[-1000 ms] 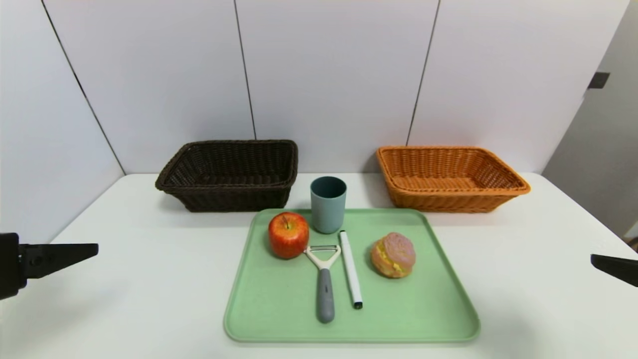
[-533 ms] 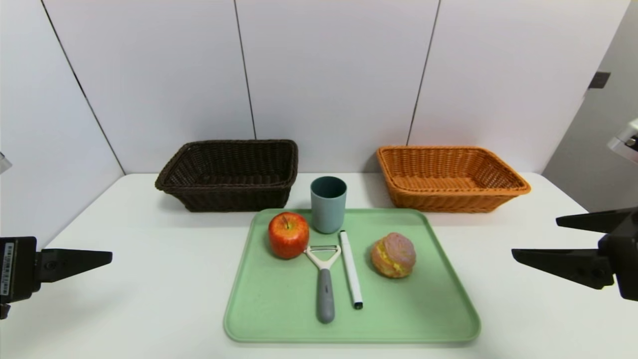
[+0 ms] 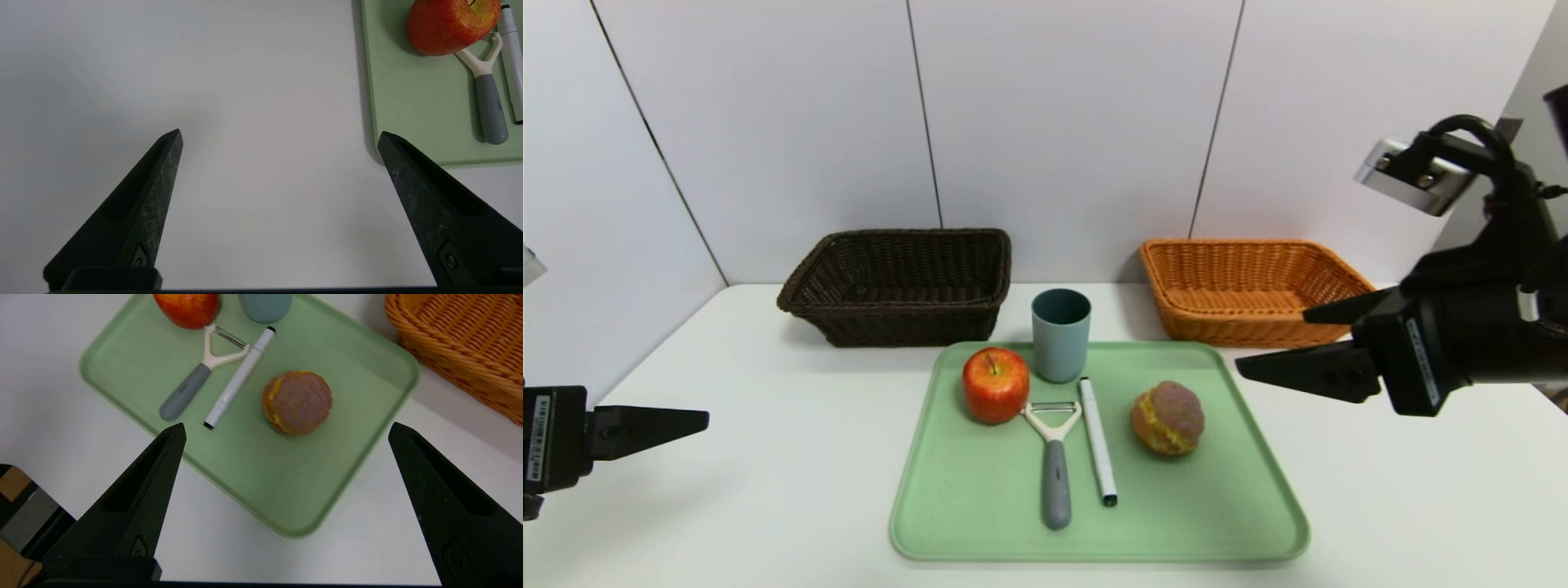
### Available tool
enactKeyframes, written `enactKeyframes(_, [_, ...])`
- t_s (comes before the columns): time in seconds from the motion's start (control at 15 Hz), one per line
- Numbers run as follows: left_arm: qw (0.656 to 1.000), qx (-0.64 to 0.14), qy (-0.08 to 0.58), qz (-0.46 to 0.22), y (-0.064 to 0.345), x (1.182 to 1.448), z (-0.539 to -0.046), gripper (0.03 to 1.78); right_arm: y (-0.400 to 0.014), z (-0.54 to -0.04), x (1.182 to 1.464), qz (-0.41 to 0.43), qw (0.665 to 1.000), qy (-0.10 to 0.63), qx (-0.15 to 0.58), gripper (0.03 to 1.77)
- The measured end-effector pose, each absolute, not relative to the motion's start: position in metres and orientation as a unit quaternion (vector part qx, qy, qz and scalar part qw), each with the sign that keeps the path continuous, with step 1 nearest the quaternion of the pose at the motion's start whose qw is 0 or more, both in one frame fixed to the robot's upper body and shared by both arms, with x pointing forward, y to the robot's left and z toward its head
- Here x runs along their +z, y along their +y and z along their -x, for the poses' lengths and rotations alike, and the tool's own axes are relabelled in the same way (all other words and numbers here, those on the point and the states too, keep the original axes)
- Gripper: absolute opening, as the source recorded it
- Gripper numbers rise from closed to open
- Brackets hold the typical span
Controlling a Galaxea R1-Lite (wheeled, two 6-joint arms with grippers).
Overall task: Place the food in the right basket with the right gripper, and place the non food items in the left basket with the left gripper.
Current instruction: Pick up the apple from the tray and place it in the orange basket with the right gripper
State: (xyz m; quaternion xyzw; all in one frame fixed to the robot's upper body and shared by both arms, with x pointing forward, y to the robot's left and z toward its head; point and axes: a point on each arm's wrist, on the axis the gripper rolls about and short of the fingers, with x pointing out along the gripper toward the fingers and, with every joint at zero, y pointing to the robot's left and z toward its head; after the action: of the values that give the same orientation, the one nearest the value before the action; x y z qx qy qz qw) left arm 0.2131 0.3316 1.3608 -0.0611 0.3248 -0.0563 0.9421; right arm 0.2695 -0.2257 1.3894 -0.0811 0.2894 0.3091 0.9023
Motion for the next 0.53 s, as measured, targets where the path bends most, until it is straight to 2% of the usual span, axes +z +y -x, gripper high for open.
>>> enactKeyframes(0.27, [0.941,-0.054,0.327,0.061,0.332,1.360,-0.213,1.69,-0.176,-0.282,1.392,0.051,0.880,0.315,0.352,1.71])
enactKeyframes(0.53, [0.939,-0.054,0.334,0.060,0.332,1.359,-0.212,1.69,-0.124,-0.282,1.380,0.033,0.849,0.362,0.383,1.71])
